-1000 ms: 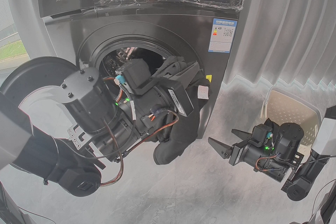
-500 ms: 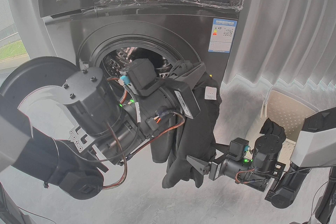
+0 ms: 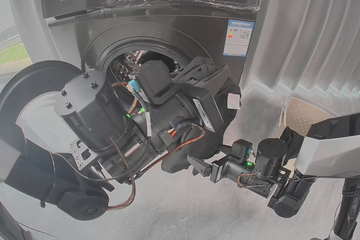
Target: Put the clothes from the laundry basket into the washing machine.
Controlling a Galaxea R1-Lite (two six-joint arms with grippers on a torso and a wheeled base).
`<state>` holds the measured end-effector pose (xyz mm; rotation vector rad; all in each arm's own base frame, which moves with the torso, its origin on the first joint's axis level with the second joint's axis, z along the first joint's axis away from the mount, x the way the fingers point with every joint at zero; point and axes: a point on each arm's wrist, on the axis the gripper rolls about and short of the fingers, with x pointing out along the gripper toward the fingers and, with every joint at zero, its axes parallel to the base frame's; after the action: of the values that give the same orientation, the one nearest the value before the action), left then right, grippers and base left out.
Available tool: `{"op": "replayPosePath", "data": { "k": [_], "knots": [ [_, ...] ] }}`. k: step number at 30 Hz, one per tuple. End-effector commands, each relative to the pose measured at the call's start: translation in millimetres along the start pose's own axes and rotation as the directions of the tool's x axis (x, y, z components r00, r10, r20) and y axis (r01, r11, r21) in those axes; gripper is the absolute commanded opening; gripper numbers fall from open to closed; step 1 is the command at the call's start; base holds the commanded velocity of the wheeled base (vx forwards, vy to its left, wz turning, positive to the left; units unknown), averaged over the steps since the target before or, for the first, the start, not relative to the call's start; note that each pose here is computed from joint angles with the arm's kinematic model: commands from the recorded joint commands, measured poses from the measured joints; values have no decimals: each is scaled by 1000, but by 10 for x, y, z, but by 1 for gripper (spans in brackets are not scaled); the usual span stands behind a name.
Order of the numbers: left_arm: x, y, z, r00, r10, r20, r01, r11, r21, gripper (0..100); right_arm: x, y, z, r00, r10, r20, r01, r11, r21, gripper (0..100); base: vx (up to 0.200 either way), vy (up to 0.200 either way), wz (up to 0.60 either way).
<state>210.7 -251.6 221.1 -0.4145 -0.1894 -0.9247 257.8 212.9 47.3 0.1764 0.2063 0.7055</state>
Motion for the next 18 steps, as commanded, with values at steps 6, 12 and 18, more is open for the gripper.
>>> {"op": "replayPosePath", "data": {
  "k": [6,12,18],
  "knots": [
    [-15,-21,29,1000,-6,7,6,1000,-2,0,96,-14,82,999,3,49,-3,1000,-3,100,0,0,0],
    [-2,-32,51,1000,-10,16,10,1000,-2,0,170,23,37,999,18,47,-18,1000,-11,100,0,0,0],
    [-28,-64,122,999,-20,32,20,1000,-4,0,333,-10,18,997,21,73,-21,1000,-11,100,0,0,0]
  ]
}}
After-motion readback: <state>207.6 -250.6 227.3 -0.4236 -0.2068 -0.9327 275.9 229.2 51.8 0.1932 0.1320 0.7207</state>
